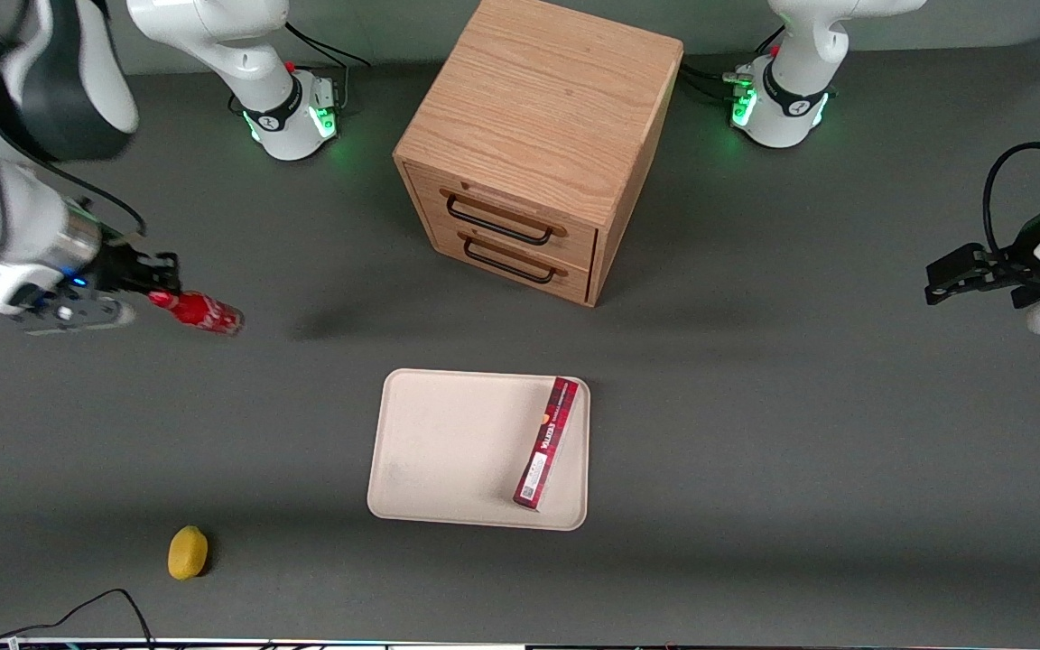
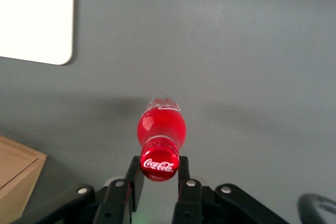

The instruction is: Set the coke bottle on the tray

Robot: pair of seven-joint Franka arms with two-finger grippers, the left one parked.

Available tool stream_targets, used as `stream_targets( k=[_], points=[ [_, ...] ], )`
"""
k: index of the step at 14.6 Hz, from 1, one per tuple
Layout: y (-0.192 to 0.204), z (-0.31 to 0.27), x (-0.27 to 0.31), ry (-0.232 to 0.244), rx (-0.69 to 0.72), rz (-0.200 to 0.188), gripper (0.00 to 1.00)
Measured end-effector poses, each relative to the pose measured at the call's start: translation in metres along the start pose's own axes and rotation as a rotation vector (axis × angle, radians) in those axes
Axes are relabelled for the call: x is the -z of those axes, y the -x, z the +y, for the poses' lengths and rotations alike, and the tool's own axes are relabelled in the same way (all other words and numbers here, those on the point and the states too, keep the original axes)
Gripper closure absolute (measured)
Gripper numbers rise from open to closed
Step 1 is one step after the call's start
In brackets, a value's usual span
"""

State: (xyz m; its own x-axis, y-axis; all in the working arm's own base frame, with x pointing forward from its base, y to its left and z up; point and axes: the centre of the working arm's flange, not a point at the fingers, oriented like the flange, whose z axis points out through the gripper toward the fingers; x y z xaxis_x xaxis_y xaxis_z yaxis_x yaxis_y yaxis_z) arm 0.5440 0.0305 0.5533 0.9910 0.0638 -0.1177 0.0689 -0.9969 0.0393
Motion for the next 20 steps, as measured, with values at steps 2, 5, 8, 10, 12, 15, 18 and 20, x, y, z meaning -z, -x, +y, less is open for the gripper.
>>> stream_targets(
  k=[2, 5, 8, 10, 12, 15, 18, 20],
  points=[
    [-0.002, 0.0, 0.049, 0.0, -0.001, -0.023, 0.7],
    [-0.037, -0.009, 0.068, -0.003, -0.023, -0.063, 0.7],
    [-0.097, -0.057, 0.026, -0.021, -0.101, -0.065, 0.7],
    [-0.136, -0.102, -0.012, -0.056, -0.15, -0.026, 0.7],
    [-0.166, -0.145, -0.05, -0.09, -0.209, 0.025, 0.7],
    [-0.194, -0.203, -0.105, -0.115, -0.251, 0.09, 0.7],
    [-0.208, -0.227, -0.144, -0.102, -0.26, 0.124, 0.7],
    [-0.213, -0.229, -0.159, -0.08, -0.258, 0.14, 0.7]
  ],
)
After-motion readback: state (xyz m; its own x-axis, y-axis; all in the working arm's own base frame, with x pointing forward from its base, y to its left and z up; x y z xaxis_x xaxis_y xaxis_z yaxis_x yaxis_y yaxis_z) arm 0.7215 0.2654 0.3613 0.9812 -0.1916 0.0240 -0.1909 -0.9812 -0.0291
